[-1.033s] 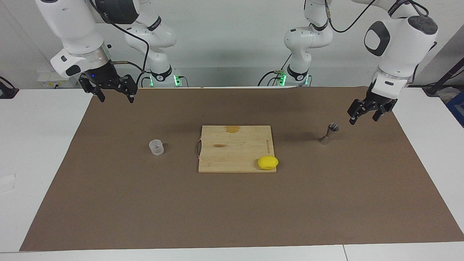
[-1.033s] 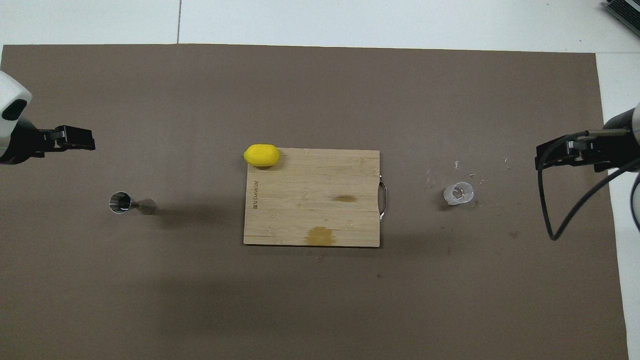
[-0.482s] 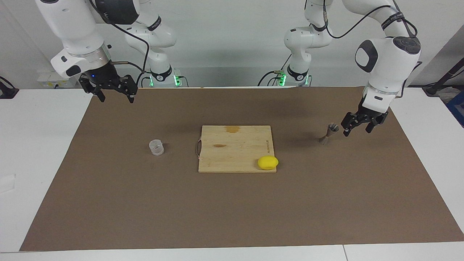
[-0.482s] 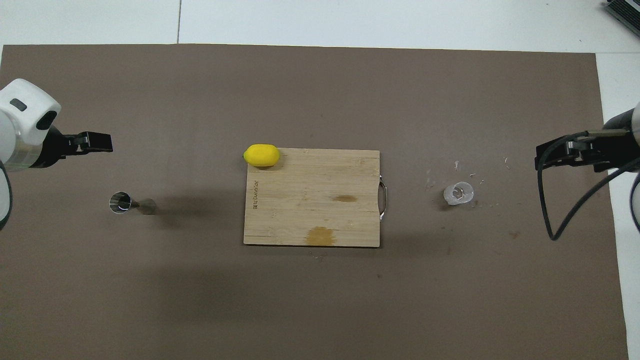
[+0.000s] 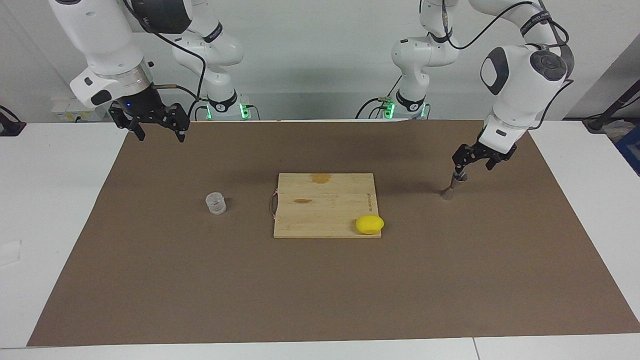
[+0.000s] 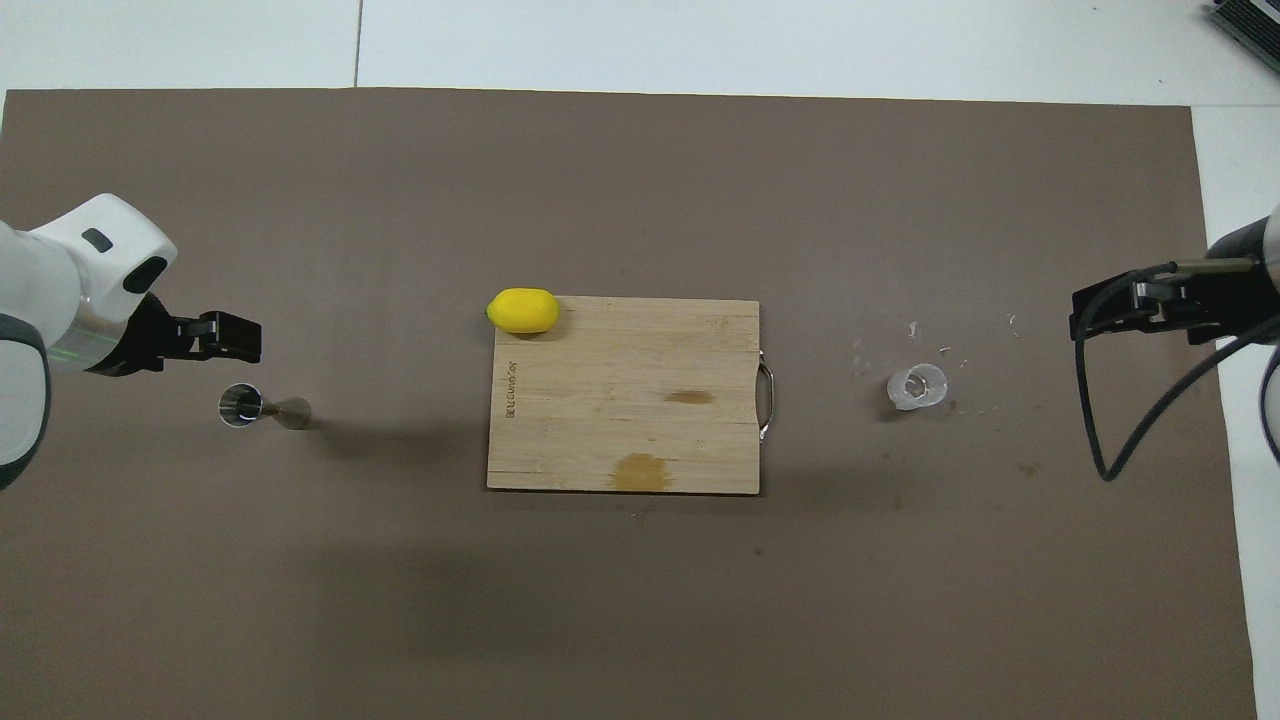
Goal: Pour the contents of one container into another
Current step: 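Move the left gripper toward the small metal cup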
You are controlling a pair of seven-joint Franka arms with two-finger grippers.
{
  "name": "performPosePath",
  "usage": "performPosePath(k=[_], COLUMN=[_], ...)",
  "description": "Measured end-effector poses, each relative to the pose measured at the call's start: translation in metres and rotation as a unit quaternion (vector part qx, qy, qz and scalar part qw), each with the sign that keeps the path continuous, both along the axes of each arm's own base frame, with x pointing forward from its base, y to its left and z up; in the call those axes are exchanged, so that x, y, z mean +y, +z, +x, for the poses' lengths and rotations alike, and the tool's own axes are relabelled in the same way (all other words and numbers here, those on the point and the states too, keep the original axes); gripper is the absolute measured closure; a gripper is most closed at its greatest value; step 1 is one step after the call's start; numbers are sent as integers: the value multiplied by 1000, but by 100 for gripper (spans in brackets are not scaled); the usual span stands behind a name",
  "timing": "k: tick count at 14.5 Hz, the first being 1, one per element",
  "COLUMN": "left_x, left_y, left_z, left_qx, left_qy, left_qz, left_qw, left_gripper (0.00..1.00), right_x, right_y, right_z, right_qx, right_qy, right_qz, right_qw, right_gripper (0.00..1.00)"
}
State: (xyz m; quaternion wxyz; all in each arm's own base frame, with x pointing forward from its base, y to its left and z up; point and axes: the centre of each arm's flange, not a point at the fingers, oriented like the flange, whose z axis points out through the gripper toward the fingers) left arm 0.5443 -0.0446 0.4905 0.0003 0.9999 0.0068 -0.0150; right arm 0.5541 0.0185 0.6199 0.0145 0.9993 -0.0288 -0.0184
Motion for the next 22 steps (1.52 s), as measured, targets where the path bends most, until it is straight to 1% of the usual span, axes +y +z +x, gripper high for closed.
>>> performPosePath(k=[2,3,4,5,7,10,12,14,15,18,19,22], left_x=[-6,-4,0,8,35,73,86,99,107,138,148,172], left_y=[-2,-3,-3,-3,-2,-13,-25,-34,-39,-53,-56,-73], left_z=[-3,-4,-4,-4,-2,0,4,10,13,16,17,17], left_qx=[12,18,21,20,4,-21,-38,-65,-79,-110,-125,-189], left_qy=[-3,-6,-18,-46,-115,-173,-209,-265,-294,-358,-381,-445], left_qz=[0,-9,-30,-59,-118,-205,-237,-259,-271,-316,-327,-364], left_qw=[1000,1000,999,997,986,963,948,926,913,872,856,796], left_gripper=[0,0,0,0,0,0,0,0,0,0,0,0], right_x=[0,0,0,0,0,-1,-1,-1,-2,-3,-3,-3], right_y=[0,0,0,0,0,0,-1,-1,-1,-1,0,0], right_z=[0,0,0,0,0,0,0,0,0,0,0,0], right_qx=[0,0,0,0,0,1,1,1,1,1,1,1], right_qy=[0,0,0,0,0,-1,-1,-1,-2,-3,-3,-3], right_qz=[0,0,0,0,0,0,0,0,0,0,0,0], right_qw=[1000,1000,1000,1000,1000,1000,1000,1000,1000,1000,1000,1000], right_gripper=[0,0,0,0,0,0,0,0,0,0,0,0])
